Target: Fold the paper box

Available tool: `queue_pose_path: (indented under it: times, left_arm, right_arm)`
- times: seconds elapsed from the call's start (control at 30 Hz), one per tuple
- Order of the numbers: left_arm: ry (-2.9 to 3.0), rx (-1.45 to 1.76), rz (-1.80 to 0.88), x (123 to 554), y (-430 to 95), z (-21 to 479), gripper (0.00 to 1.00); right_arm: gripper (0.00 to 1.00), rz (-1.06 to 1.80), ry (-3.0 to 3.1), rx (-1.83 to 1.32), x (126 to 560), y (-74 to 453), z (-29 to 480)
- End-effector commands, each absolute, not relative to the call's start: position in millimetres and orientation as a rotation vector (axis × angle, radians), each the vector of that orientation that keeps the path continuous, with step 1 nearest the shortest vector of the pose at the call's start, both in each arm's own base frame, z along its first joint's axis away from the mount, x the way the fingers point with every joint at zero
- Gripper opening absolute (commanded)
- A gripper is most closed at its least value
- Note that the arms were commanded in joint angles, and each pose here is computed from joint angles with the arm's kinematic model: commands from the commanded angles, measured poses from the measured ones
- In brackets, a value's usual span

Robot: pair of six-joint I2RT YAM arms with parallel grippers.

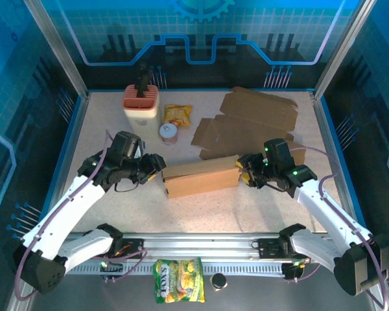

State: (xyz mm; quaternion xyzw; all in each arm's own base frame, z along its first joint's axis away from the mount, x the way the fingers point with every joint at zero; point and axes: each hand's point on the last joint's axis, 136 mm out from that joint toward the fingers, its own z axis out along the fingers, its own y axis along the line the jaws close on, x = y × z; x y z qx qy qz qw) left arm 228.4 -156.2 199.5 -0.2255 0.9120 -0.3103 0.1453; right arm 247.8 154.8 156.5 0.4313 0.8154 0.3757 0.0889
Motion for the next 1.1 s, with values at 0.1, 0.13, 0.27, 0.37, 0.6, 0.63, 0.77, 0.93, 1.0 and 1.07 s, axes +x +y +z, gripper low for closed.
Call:
queue_pose_path:
  times: [0.1, 0.13, 0.27, 0.37, 0.6, 0.63, 0.77, 0.93, 1.0, 1.07]
  left_arm:
    - [2.699, -0.67, -0.963, 220.1, -164.8, 178.3, 0.44]
    - [2.707, -0.673, -0.956, 218.4, -164.0, 174.4, 0.44]
    - [2.729, -0.678, -0.924, 213.2, -159.7, 160.5, 0.41]
    - [2.745, -0.671, -0.902, 209.0, -157.1, 151.0, 0.39]
    - [2.801, -0.633, -0.844, 195.2, -149.9, 131.0, 0.32]
    - [2.802, -0.615, -0.837, 194.3, -149.2, 131.1, 0.31]
    - [2.798, -0.524, -0.796, 193.3, -146.8, 134.1, 0.29]
    - [2.796, -0.421, -0.732, 193.2, -147.5, 137.1, 0.27]
    - [2.79, -0.389, -0.707, 193.4, -148.4, 138.6, 0.27]
    - [2.784, -0.353, -0.681, 193.6, -149.9, 140.6, 0.27]
  right_arm:
    - [0.53, 0.994, 2.507, 1.367, 228.8, 142.9, 128.2]
    - [0.53, 0.994, 2.507, 1.366, 228.8, 142.9, 128.0]
    - [0.53, 0.991, 2.513, 1.372, 227.5, 142.8, 125.1]
    - [0.51, 0.984, 2.522, 1.383, 224.9, 142.4, 121.5]
    - [0.51, 0.981, 2.538, 1.352, 223.1, 142.4, 123.3]
    - [0.52, 0.975, 2.542, 1.324, 224.5, 142.0, 128.1]
    - [0.68, 0.971, 2.54, 1.177, 237.7, 143.9, 158.6]
    - [0.82, 0.958, 2.583, 1.232, 241.4, 146.6, 181.7]
    - [0.82, 0.99, 2.572, 1.331, 240.8, 148.5, 181.2]
    - [0.83, 1.023, 2.544, 1.445, 240.7, 149.4, 177.1]
